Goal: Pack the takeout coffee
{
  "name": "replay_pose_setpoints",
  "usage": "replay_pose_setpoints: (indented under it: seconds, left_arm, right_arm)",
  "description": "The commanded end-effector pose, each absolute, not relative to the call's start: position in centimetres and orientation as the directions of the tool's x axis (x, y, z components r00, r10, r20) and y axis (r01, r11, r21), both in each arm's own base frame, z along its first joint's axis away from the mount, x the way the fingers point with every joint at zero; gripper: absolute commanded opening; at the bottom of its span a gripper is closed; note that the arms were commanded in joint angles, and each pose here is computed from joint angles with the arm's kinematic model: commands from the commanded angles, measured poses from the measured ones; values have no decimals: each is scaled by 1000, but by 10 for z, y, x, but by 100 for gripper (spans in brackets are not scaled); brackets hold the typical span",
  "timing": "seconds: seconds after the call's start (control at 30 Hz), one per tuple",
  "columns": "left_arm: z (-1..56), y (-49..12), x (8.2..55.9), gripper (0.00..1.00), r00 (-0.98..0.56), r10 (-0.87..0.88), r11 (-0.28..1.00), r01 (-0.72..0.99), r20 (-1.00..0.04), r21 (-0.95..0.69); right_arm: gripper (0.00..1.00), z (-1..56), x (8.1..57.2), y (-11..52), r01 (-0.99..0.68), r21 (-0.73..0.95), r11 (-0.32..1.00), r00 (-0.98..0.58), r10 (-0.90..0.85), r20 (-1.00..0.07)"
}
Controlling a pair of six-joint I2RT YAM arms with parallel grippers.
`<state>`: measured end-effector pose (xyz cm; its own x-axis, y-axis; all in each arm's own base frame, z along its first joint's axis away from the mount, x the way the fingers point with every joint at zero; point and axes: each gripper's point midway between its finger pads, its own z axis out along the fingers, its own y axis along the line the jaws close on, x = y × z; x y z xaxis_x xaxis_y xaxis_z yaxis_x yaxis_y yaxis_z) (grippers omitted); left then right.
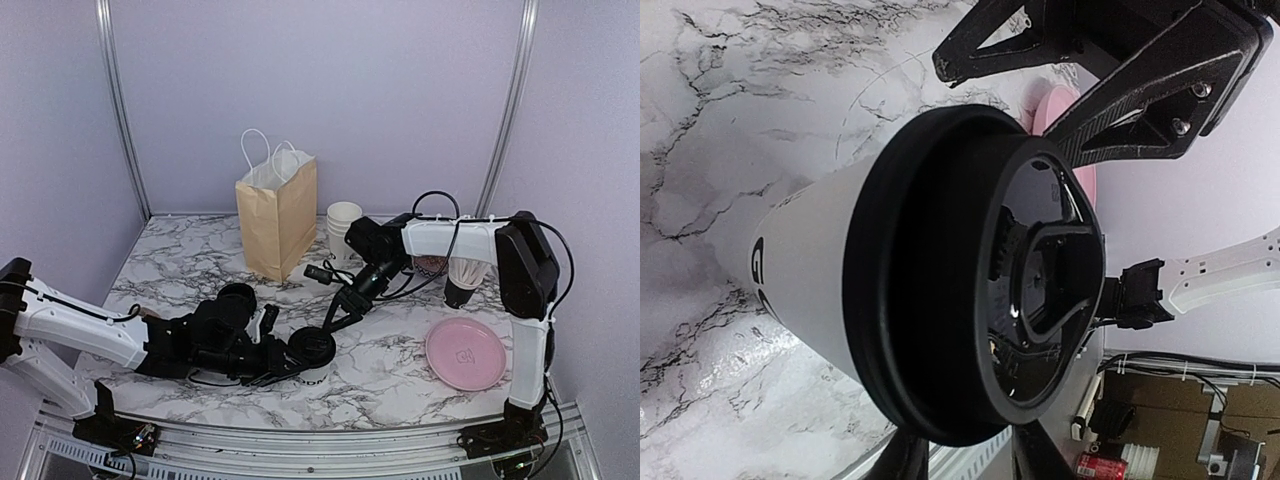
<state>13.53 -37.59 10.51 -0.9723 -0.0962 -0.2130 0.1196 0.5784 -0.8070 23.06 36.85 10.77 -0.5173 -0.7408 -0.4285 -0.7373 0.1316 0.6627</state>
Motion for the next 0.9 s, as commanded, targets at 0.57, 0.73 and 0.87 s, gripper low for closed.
replay_pose_setpoints:
  seconds: [0.57,0.73,0.87]
  left_arm:
    - [188,-345,169,52,-834,82,766,403,-546,-501]
    - [180,-329,181,52,-817,78,811,386,-572,-440]
    - [173,-318,187,52,-800,76,839,374,-595,-396]
  right_arm:
    - [75,217,251,352,-954,293,56,-253,-676,-692]
    - [74,203,246,355,-949,311,43,-250,-700,-669]
    - [75,191,234,361,-966,259,14,-185,-736,-651]
